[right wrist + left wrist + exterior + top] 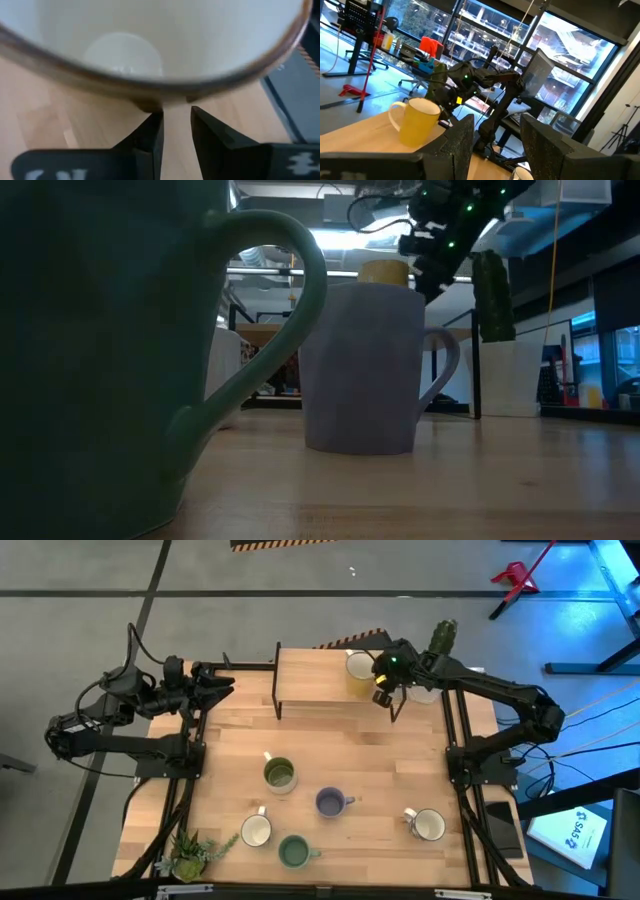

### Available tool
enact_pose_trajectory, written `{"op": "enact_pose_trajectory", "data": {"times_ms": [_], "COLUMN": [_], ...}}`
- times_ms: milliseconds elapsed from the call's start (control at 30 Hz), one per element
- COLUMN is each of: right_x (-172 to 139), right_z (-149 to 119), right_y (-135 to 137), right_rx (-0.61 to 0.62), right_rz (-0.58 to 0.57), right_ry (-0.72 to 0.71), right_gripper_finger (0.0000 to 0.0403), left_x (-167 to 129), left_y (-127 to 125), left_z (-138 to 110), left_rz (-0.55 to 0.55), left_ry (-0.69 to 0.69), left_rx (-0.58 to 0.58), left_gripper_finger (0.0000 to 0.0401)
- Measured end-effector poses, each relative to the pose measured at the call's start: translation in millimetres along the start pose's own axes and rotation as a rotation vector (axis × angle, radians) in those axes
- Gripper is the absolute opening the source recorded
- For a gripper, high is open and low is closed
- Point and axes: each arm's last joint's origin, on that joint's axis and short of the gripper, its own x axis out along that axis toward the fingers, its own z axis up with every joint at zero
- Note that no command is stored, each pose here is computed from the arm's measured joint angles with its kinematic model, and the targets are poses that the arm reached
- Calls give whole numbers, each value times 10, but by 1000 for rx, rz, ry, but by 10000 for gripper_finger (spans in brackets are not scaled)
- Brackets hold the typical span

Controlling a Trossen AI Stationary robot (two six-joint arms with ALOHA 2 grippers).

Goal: Place coffee mugs
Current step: Put the yellow mug on the shelf

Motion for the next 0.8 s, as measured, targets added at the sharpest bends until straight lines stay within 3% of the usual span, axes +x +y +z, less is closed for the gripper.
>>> {"op": "enact_pose_trajectory", "data": {"times_ms": [267,800], "right_x": [280,554], "right_z": [86,271], "right_y": [41,93], "right_rx": [24,68], "right_rz": [107,161], "right_ry": [-69,-244], "right_gripper_finger": [83,83], "left_x": [0,0], "left_y": [4,4], "left_z": [-8,-9], "left_rz": [4,4], "left_ry": [8,9], "left_rx": [1,1], "left_gripper_finger": [153,153]}}
